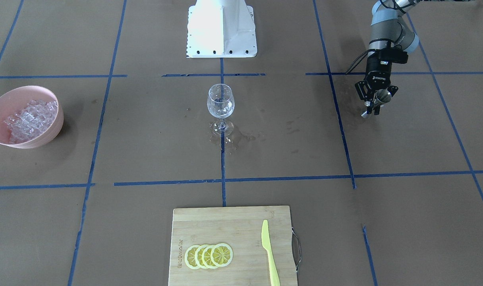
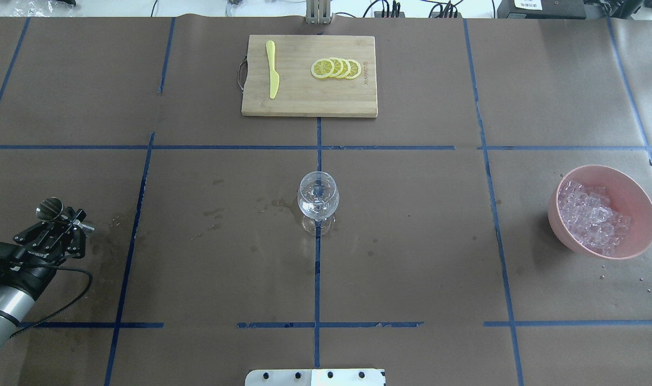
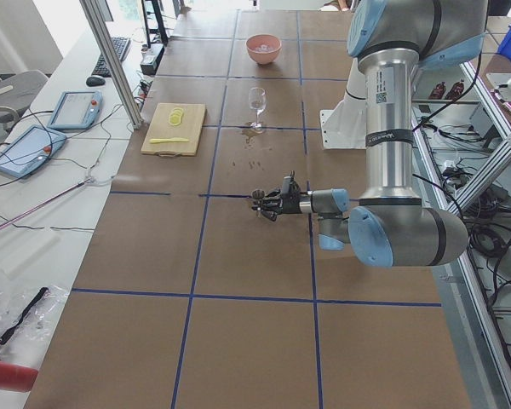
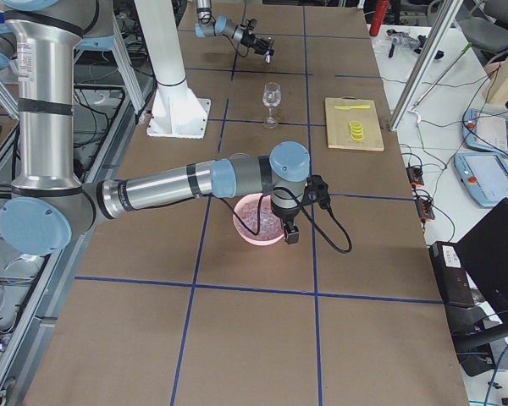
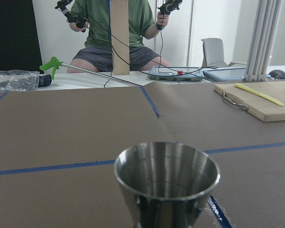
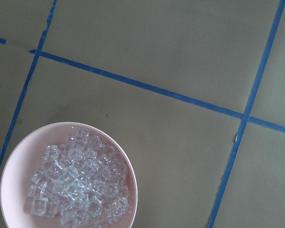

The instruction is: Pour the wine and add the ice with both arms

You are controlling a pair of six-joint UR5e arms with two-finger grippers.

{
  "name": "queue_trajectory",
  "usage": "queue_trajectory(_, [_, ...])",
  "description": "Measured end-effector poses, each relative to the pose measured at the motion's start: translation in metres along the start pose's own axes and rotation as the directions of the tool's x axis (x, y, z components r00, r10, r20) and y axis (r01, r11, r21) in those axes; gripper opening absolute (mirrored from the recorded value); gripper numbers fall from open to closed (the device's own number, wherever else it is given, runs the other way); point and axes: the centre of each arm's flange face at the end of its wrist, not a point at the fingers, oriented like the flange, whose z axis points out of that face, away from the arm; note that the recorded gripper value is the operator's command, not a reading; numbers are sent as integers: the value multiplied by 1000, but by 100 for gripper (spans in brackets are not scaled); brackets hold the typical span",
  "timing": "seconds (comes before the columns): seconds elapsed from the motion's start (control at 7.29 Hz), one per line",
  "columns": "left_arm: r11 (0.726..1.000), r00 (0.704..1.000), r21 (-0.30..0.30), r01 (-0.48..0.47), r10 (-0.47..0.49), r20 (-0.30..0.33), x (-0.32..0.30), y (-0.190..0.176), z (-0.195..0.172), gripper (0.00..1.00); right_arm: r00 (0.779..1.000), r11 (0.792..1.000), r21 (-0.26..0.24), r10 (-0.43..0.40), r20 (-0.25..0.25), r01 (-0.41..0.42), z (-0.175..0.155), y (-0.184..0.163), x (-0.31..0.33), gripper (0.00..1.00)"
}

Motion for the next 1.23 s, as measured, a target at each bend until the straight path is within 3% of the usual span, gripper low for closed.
queue_trajectory(0.41, [1000, 1000, -8, -2, 2, -5, 6, 9, 2, 5, 1000, 1000, 1, 5, 0, -5, -1, 0, -1, 100])
queue_trajectory(0.55, [1000, 1000, -8, 0, 0, -6, 7, 10, 2, 13, 1000, 1000, 1, 7, 1, -7, -1, 0, -1, 100])
queue_trajectory(0.69, [1000, 1000, -8, 2, -2, -9, 8, 10, 2, 37, 1000, 1000, 1, 8, 1, -8, -1, 0, -1, 100])
queue_trajectory(0.82, [1000, 1000, -8, 4, -4, -10, 8, 10, 2, 50, 1000, 1000, 1, 8, 1, -8, -1, 0, -1, 100])
queue_trajectory(1.23, [1000, 1000, -10, 4, -5, -14, 9, 10, 1, 51, 1000, 1000, 2, 8, 2, -8, -1, 0, -1, 100])
